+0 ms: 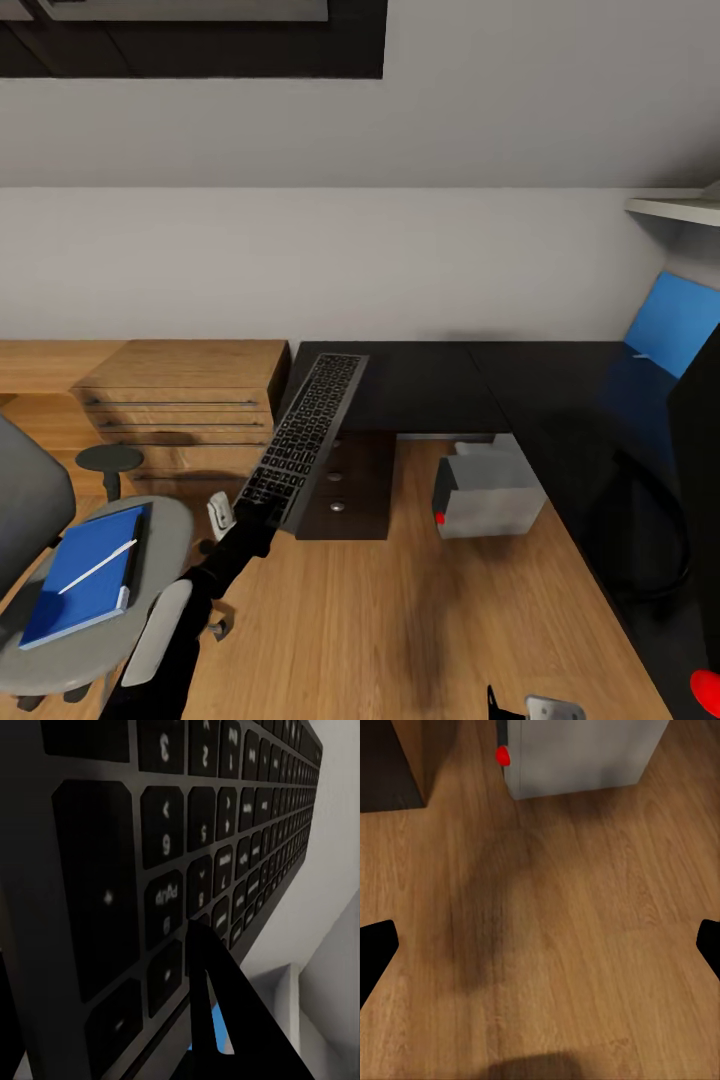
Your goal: In the bedroom, organize the workspace by keeping the computer under the desk, ensuring the monitor is on the desk, placing the keyboard on the desk next to the monitor, placing the mouse on the desk next to the keyboard, moving the folder from the swivel chair onto the desk next to the mouse, stacking the notebook on top of the folder with the pen on top of the notebook, and positioning the swivel chair next to the desk.
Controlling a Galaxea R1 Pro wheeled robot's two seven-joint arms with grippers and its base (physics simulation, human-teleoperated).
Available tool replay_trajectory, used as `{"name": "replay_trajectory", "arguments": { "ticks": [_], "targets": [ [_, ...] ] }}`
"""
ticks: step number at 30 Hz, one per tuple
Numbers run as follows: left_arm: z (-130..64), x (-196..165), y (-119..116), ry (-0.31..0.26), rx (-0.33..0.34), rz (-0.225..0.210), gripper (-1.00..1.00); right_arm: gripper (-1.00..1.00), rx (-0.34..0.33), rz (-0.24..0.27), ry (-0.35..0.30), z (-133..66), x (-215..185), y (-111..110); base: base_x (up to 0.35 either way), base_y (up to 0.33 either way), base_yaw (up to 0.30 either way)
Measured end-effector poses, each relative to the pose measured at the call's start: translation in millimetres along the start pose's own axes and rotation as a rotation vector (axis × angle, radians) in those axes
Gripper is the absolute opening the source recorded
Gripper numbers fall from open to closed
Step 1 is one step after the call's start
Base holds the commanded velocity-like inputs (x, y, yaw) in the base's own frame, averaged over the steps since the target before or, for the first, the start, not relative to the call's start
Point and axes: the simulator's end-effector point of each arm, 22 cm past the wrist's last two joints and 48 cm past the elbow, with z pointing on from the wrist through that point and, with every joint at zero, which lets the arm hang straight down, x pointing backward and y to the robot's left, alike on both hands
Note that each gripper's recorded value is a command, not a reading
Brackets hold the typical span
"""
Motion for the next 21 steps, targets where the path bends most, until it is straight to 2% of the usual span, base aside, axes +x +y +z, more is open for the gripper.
{"name": "replay_trajectory", "arguments": {
  "ticks": [6,21],
  "targets": [
    [6.0,16.4,2.1,0.006,-0.003,-0.036,-1.00,1.00,-0.042,0.007,0.007,-1.5,2.1,16.3,0.000,0.000,0.000],
    [5.8,16.6,2.7,0.008,-0.003,-0.040,-1.00,1.00,-0.064,0.007,0.008,-1.7,2.3,21.0,0.000,0.000,0.000]
  ]
}}
